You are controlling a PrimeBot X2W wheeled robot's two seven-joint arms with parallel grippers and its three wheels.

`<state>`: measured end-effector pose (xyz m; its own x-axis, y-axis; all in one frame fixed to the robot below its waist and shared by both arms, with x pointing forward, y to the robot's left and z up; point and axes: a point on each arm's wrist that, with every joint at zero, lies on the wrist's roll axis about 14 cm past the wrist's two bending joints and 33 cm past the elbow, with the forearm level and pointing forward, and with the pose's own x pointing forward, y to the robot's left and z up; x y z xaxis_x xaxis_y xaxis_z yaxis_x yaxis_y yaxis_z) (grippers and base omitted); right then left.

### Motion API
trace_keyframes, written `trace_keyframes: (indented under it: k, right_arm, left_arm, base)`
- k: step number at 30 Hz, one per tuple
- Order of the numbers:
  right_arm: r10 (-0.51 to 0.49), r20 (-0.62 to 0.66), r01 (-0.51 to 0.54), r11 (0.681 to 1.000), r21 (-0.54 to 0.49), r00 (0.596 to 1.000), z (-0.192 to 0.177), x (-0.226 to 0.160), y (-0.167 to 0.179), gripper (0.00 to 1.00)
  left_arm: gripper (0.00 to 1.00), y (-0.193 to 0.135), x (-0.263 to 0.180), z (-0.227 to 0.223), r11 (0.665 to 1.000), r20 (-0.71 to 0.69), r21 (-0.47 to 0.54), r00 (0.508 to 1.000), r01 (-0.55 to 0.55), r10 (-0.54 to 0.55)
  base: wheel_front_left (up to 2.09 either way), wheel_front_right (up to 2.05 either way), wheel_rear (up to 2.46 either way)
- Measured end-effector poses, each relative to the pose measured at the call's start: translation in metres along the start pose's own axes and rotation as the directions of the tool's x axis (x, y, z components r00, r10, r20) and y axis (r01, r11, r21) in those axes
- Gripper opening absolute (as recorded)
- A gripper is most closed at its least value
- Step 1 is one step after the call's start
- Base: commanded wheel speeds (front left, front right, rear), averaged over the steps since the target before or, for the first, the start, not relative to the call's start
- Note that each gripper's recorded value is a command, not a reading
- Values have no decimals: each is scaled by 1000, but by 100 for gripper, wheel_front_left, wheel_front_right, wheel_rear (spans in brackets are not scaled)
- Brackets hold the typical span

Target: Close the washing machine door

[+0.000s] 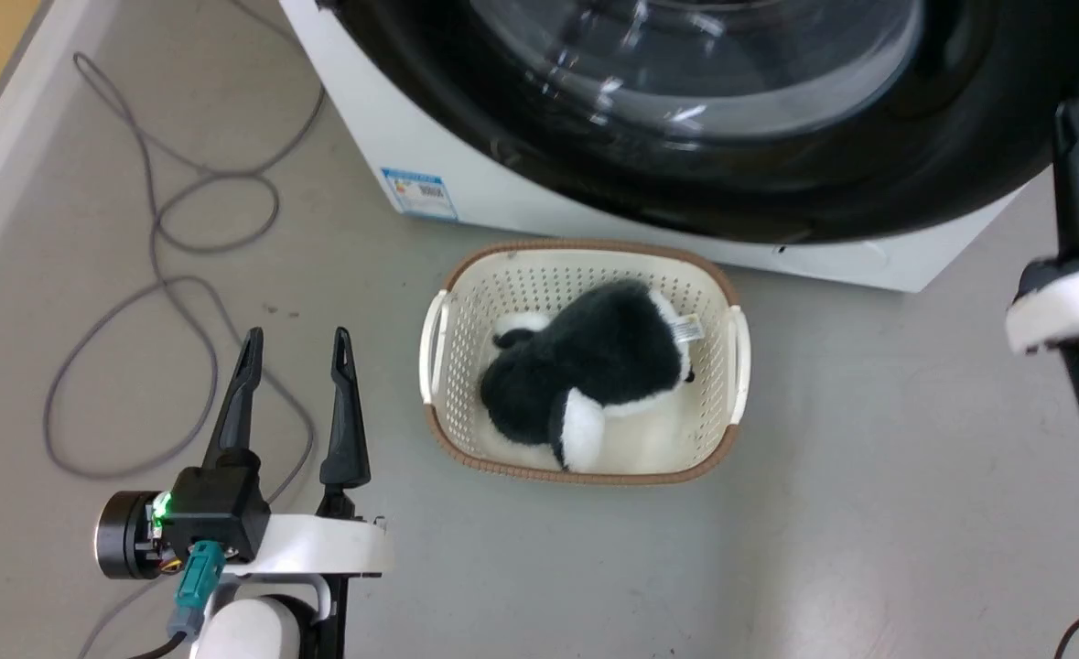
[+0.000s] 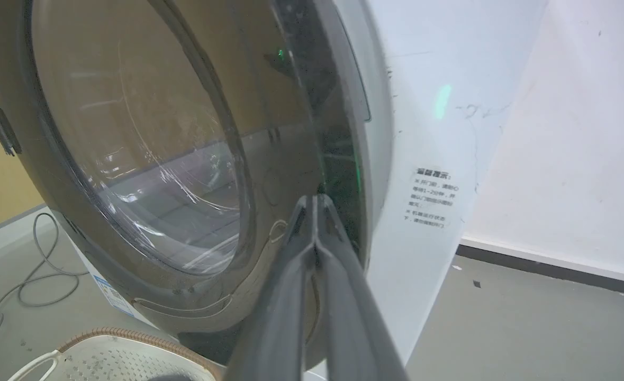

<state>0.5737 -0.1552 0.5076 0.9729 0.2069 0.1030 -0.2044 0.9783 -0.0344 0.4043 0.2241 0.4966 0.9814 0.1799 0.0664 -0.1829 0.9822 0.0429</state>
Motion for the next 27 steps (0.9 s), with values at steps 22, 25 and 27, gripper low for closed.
trace_keyframes:
  k: [22,25,27]
  right_arm:
    - [-59,-43,57,997,-49,997,-6,45,-17,0]
    - [-73,-13,72,996,-43,997,7,40,-19,0]
    - [-76,6,77,996,-38,997,14,32,-17,0]
  left_arm:
    - [100,6,8,-3,1000,-3,6,1000,-26,26]
    - [100,6,7,2,1000,11,1,1000,-26,26]
    - [100,6,5,5,1000,16,-2,999,-27,27]
  base:
    - [0,0,0]
    - [0,0,0]
    - [0,0,0]
